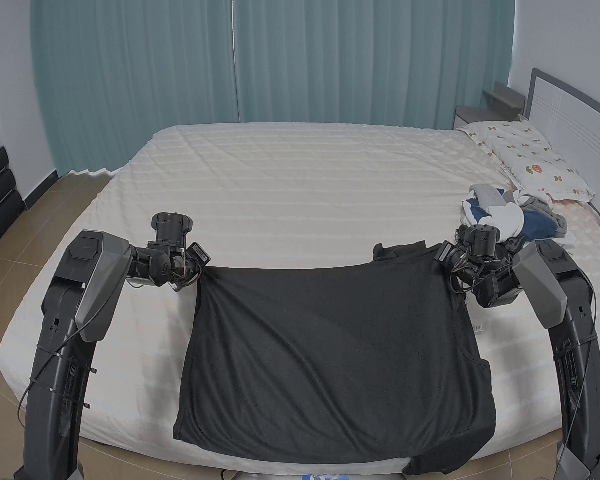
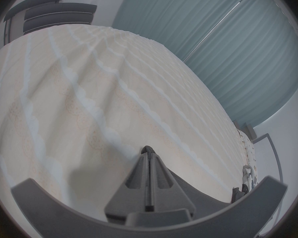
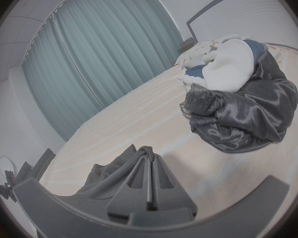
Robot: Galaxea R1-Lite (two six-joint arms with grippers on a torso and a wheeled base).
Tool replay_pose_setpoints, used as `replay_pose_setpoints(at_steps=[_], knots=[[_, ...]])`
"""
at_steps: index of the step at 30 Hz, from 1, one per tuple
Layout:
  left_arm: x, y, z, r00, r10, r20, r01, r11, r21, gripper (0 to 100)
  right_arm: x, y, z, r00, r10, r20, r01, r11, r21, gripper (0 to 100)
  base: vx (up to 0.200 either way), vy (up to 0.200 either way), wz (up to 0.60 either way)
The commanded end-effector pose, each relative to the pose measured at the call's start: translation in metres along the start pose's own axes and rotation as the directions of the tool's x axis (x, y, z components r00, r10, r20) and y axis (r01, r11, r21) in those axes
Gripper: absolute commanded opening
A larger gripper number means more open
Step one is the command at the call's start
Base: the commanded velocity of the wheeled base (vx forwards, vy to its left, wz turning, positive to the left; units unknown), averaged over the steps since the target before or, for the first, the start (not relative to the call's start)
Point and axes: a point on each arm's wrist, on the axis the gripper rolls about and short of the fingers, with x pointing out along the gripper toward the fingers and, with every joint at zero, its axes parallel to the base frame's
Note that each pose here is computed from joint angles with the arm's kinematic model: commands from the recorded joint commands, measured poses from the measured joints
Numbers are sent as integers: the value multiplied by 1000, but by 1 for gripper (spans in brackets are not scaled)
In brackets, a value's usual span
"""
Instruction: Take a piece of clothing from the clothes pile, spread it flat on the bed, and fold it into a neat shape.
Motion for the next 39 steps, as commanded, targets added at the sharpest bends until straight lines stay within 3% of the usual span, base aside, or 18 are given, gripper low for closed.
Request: replay_pose_setpoints(at_steps=[1,8,9,10,18,22,28,35,39], knots=[[0,0,0,1000,-1,2,1,1000,-17,0,7,-6,-5,1000,-9,9,10,1000,-4,0,0,0,0],[-1,-1,1,1000,-6,7,7,999,-44,0,9,-10,-12,1000,-20,3,20,1000,-7,0,0,0,0],[-1,-2,2,1000,-6,7,7,999,-45,0,9,-10,-12,1000,-19,2,19,1000,-7,100,0,0,0],[-1,-1,1,1000,-7,6,8,999,-45,100,9,-10,-12,1000,-21,2,21,1000,-7,100,0,0,0],[-5,-2,5,1000,-2,7,3,999,-50,100,-6,-9,3,1000,-24,21,24,1000,-3,100,0,0,0],[-38,0,24,1000,-3,-1,3,998,-69,100,-47,-10,33,999,-9,46,9,1000,5,100,0,0,0],[-96,5,27,994,-45,-98,37,996,-85,100,-98,-23,57,998,-52,18,51,998,37,100,0,0,0],[-162,25,-5,972,-88,-216,71,994,-87,100,-182,-16,45,989,-65,-132,83,988,131,100,0,0,0],[-185,33,-31,964,-106,-245,80,990,-114,100,-211,-20,31,975,-64,-213,104,978,183,100,-200,0,0]])
